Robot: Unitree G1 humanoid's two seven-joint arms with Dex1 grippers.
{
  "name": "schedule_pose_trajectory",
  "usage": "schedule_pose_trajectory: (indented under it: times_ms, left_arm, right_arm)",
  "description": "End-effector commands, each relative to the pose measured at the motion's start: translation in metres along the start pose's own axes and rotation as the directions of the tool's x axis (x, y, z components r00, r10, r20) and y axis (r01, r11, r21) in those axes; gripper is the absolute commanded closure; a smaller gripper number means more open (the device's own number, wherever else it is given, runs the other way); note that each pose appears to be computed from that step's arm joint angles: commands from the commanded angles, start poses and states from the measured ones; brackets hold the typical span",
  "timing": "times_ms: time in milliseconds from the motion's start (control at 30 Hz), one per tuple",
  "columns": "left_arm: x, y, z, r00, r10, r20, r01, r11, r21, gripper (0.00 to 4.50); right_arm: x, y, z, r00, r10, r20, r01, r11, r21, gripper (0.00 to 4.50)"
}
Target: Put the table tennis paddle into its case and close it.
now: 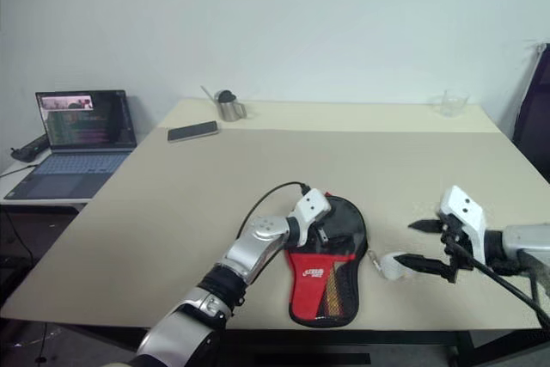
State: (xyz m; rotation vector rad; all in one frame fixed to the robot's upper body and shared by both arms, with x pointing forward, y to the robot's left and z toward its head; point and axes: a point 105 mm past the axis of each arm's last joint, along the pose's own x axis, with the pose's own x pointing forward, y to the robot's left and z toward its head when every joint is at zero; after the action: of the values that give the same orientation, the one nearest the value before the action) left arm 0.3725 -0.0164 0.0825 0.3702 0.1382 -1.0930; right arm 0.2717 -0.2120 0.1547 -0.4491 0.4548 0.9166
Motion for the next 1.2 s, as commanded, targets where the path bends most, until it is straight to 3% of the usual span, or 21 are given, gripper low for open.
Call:
schedule_pose_trajectory:
  times_ms: [33,233,633,767,1033,1133,1200]
  left_arm:
    - [0.002,-0.010,-0.025,0.995,-0.037,-0.091,0.036,0.999,-0.015,0.00]
    - [0.002,-0.008,-0.022,0.996,-0.038,-0.085,0.037,0.999,-0.010,0.00]
    - [-0.002,-0.004,-0.024,0.996,-0.011,-0.086,0.010,1.000,-0.008,0.00]
    - [-0.001,-0.004,-0.023,0.996,-0.010,-0.084,0.009,1.000,-0.008,0.00]
    - [0.004,-0.005,-0.019,0.996,-0.016,-0.085,0.016,1.000,-0.003,0.00]
    - [0.008,-0.005,-0.018,0.996,-0.016,-0.088,0.016,1.000,-0.005,0.00]
    - [0.009,-0.006,-0.019,0.995,-0.019,-0.099,0.019,1.000,-0.004,0.00]
  right_arm:
    - [0.009,0.002,-0.004,0.997,0.057,-0.061,-0.062,0.993,-0.096,0.02]
    - [0.018,0.003,-0.001,0.983,0.168,-0.076,-0.177,0.976,-0.124,0.02]
    - [0.040,-0.008,-0.033,0.951,0.107,-0.292,-0.175,0.960,-0.220,0.02]
    - [0.039,-0.004,-0.028,0.956,0.140,-0.259,-0.197,0.958,-0.210,0.92]
    - [0.020,0.020,-0.021,0.942,0.219,-0.253,-0.275,0.938,-0.212,3.66]
    - [0.011,0.039,-0.020,0.926,0.279,-0.253,-0.332,0.922,-0.197,4.20]
    - [0.007,0.056,-0.023,0.906,0.328,-0.267,-0.382,0.906,-0.184,4.26]
